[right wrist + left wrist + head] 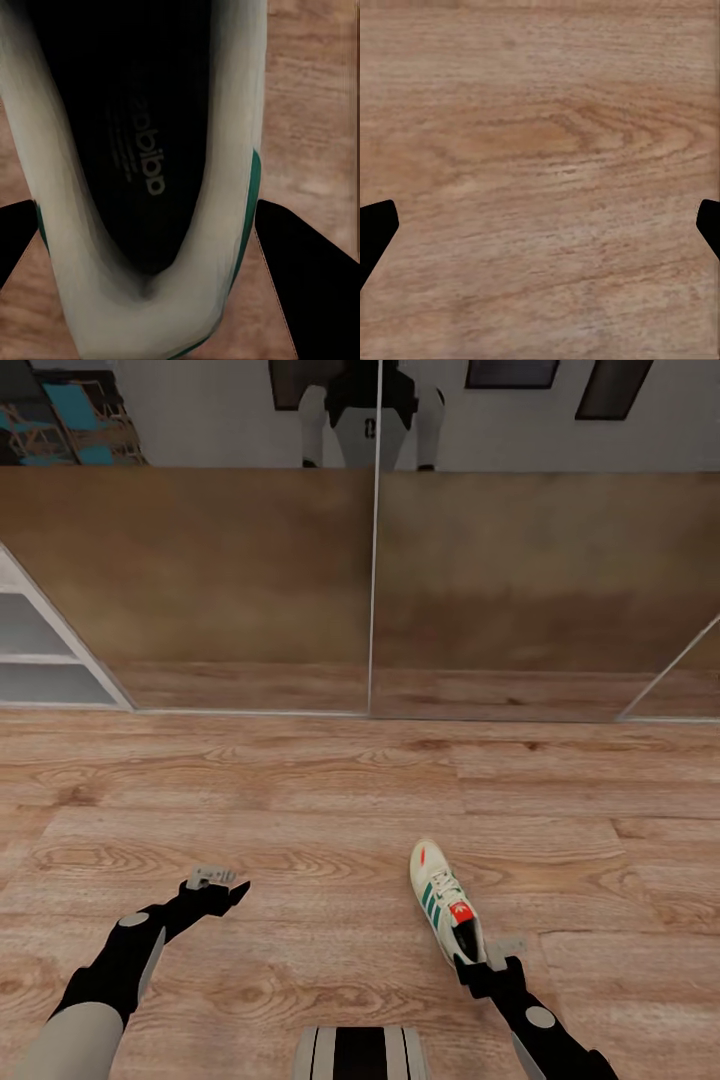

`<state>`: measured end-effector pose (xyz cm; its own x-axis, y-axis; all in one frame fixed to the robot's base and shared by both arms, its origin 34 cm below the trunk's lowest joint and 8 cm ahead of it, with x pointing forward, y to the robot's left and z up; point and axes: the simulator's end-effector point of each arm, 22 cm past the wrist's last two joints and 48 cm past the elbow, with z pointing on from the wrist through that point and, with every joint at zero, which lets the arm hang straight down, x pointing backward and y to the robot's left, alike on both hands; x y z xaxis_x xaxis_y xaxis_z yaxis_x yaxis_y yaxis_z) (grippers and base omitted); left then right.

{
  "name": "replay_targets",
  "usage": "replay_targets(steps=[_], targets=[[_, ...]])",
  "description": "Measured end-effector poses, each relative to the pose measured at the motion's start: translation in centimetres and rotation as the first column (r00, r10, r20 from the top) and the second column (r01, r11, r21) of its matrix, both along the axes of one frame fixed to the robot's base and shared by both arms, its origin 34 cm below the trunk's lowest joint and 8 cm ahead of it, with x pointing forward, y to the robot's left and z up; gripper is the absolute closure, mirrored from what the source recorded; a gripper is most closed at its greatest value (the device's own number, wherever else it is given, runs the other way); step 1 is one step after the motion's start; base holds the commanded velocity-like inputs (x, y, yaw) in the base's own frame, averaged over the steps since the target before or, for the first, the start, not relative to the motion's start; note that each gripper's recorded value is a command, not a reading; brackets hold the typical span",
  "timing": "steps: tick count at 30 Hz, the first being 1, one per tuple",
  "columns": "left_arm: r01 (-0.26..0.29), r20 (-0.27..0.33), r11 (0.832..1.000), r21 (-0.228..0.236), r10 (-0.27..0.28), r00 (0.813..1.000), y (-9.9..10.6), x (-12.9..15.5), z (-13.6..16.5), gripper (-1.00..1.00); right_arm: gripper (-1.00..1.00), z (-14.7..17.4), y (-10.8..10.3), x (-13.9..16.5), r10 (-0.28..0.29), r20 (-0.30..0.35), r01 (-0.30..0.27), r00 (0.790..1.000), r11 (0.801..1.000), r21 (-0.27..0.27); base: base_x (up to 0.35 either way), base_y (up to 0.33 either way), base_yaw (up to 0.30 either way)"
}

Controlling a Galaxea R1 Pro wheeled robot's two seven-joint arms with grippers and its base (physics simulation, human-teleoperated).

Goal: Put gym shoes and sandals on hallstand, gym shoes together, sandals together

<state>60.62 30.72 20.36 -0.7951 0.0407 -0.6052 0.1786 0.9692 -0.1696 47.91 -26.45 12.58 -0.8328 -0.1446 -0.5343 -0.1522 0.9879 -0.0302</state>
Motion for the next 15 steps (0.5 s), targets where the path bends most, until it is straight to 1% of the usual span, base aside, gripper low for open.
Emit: replay_targets(steps=[5,6,11,12,15], targets=[[-0.004,-0.004,1.000,0.004,0.005,1.000,0.4,-1.3,0.3,-1.00,1.00,0.9,-0.1,0.8,-0.003,0.023,0.003,1.000,1.000,0.000,0.000,0.000,0.000],[-0.015,0.000,1.000,0.006,0.015,1.000,0.8,-2.7,-0.1,-1.00,1.00,1.1,-0.1,1.0,-0.003,0.027,0.003,1.000,1.000,-0.001,0.000,0.000,0.000],[-0.043,0.020,0.999,0.004,0.043,0.999,1.5,-3.9,0.4,-1.00,1.00,1.9,-0.2,1.6,-0.003,0.045,0.003,0.999,1.000,-0.002,0.000,0.000,-0.008],[-0.071,0.020,0.997,0.007,0.070,0.997,2.5,-5.6,0.1,-1.00,1.00,2.1,-0.2,1.8,-0.002,0.053,0.002,0.999,1.000,-0.002,0.000,0.000,-0.051],[-0.094,0.041,0.996,0.011,0.093,0.995,3.3,-6.7,0.5,-1.00,1.00,3.1,-0.2,2.6,0.001,0.089,-0.001,0.996,1.000,0.000,0.000,0.000,-0.069]])
